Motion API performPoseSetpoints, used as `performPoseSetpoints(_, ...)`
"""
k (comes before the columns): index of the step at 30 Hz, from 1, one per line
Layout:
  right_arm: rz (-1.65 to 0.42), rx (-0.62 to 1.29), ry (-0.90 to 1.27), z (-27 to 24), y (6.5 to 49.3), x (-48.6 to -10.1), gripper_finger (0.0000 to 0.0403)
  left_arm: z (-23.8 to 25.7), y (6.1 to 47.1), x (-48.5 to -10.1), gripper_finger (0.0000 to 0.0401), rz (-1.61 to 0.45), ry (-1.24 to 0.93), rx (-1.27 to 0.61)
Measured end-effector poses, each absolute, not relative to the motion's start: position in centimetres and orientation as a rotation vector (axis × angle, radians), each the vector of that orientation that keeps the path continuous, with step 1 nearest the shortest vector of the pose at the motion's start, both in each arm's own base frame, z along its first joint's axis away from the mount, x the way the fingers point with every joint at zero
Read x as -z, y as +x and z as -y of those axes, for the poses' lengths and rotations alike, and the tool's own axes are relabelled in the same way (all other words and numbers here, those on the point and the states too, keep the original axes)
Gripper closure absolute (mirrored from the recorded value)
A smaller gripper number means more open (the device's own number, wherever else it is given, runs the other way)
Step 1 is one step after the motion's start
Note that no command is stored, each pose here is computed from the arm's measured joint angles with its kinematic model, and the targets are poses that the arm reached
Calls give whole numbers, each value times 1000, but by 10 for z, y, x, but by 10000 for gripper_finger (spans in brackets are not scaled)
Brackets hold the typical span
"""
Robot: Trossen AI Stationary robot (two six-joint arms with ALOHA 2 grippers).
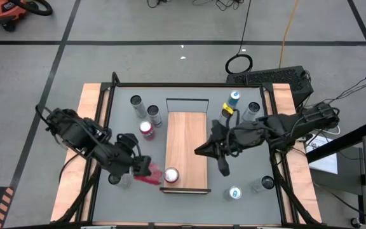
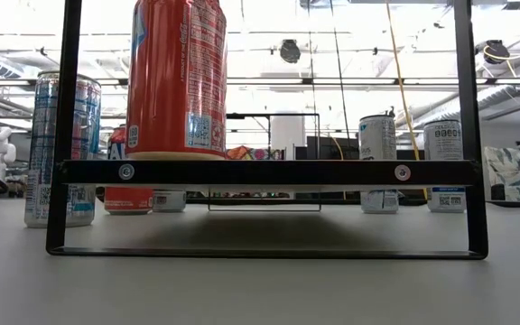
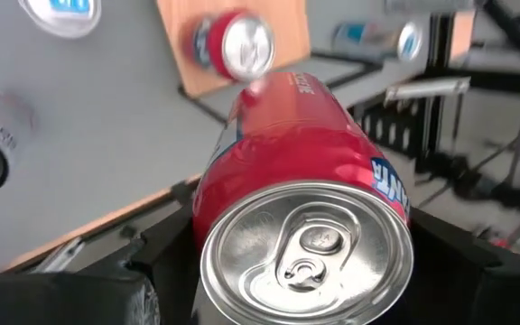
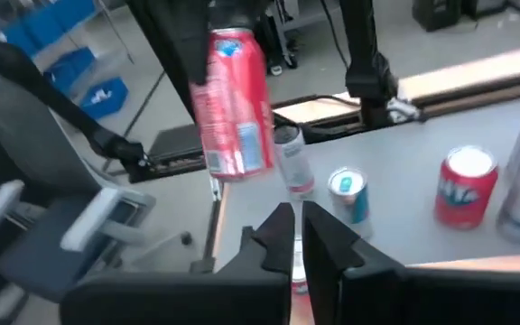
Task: Sort soda cans
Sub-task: Put the bottom red soda can on the shelf and align it with the other red soda can
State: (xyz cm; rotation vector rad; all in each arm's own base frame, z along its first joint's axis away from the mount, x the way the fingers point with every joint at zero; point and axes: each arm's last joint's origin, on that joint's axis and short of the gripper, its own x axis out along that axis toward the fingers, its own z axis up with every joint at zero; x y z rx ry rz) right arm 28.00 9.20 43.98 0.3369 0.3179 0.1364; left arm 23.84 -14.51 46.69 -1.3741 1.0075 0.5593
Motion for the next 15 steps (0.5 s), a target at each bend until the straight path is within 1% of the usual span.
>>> performPoseSetpoints(3,-290,-141,301,-87,276,-454,380,139,243,-467,116,-960,-1372,-584)
performPoseSetpoints(5,-268,-161,290,-85,275,-460,353,134,249,-467,116,-911,-1366,-592)
performPoseSetpoints(8,-267,-176,283,-82,275,-464,298,128,260,-465,116,-842,-1353,-606)
performPoseSetpoints(15,-267,-165,275,-77,275,-464,156,115,281,-459,116,-770,-1315,-638)
